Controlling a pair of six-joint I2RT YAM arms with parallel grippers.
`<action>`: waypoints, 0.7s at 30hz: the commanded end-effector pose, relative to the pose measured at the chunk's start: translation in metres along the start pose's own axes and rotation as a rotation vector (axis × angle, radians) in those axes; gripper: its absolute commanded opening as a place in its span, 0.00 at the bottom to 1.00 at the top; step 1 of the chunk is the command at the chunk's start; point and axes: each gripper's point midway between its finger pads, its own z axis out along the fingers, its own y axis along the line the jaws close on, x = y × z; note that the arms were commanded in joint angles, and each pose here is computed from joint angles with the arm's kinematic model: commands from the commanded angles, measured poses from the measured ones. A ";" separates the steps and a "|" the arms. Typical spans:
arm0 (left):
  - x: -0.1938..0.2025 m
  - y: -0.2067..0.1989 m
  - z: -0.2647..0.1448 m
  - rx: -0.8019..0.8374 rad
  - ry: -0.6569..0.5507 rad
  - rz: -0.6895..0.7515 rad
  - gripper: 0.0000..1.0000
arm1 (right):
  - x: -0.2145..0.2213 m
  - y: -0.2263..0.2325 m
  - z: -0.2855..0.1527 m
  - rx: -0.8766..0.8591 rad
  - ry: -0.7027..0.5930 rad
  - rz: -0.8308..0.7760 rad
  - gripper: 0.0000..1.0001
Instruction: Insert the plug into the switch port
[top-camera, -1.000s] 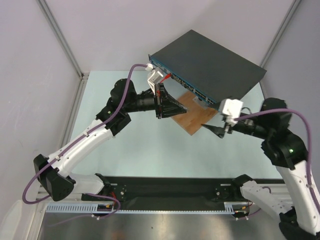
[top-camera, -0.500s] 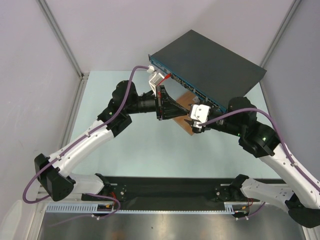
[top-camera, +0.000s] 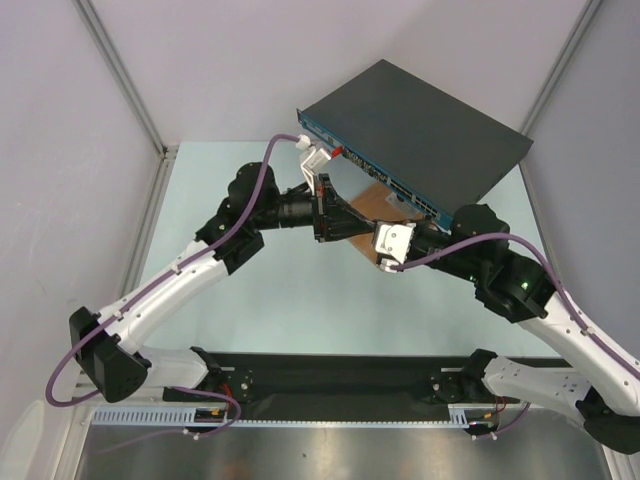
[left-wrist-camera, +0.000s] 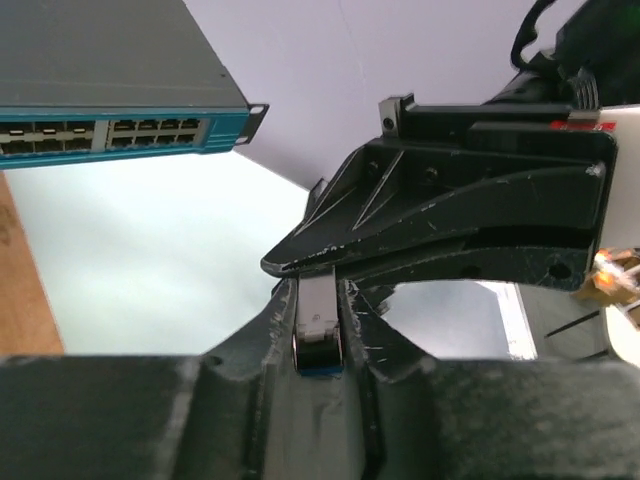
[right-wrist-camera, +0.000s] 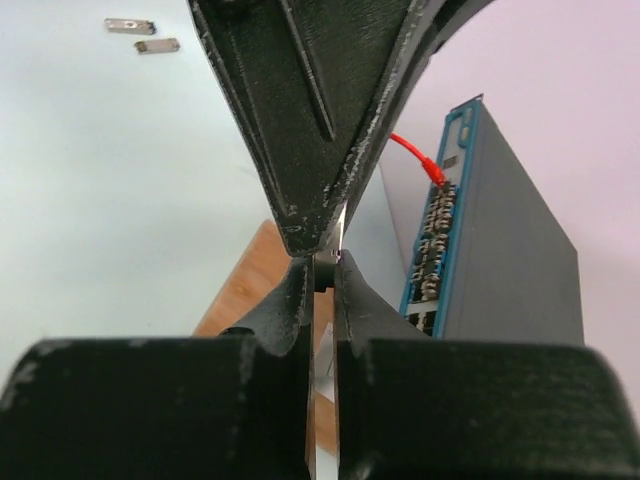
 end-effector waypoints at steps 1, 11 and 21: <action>0.004 -0.010 -0.009 0.020 0.048 0.079 0.27 | -0.008 -0.012 -0.009 0.053 -0.023 -0.071 0.00; 0.026 0.011 -0.025 -0.029 0.334 0.348 0.61 | 0.004 0.011 -0.025 -0.004 -0.017 -0.286 0.00; 0.053 0.014 -0.017 -0.030 0.502 0.366 0.65 | 0.008 0.026 -0.019 -0.034 -0.028 -0.427 0.00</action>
